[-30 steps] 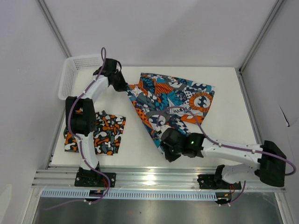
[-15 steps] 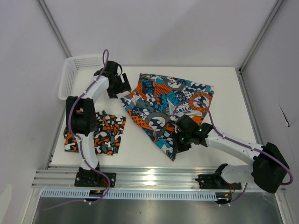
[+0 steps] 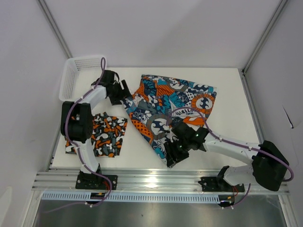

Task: Fold and stack the shorts

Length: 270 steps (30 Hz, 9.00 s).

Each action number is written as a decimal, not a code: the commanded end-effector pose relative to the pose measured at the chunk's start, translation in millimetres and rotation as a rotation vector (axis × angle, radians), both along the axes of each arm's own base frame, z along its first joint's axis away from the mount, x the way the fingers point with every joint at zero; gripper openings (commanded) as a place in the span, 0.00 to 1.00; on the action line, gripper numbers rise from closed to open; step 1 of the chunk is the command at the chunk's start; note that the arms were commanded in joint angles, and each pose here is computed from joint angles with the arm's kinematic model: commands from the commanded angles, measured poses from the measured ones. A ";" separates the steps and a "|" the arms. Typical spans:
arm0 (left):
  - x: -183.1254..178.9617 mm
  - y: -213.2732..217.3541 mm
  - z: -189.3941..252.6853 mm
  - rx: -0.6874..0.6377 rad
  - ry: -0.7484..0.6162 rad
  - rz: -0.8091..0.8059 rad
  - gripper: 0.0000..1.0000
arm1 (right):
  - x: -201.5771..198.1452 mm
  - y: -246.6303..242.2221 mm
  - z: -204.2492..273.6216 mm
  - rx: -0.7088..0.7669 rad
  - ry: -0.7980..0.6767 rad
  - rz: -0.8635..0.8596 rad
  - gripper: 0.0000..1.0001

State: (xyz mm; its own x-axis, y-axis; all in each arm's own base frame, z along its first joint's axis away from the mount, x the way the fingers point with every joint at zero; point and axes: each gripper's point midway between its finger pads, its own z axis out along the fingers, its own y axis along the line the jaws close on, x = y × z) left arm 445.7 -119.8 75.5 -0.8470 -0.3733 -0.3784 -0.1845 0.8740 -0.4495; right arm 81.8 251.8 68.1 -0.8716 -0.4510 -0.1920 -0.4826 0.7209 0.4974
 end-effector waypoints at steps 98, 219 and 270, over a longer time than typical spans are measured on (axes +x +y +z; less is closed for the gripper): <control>72.4 -45.9 127.5 -0.540 0.106 0.402 0.00 | 267.1 -161.3 182.6 -0.081 -0.532 -0.740 0.00; -18.8 -151.0 8.3 -0.269 -0.083 -0.216 0.00 | 229.6 13.3 34.3 0.332 -0.300 -0.378 0.56; -103.9 6.2 -39.9 -0.067 -0.202 0.290 0.00 | 267.3 5.2 -33.5 0.262 -0.190 -0.593 0.88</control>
State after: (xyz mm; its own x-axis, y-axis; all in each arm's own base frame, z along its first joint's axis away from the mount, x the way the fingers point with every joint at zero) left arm 331.5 -125.1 31.3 -0.6588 -0.6034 -0.4494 -0.3110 0.7623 -0.5677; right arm 345.3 260.5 44.6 -0.8834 0.1653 -0.4384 -0.1623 0.7699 0.6172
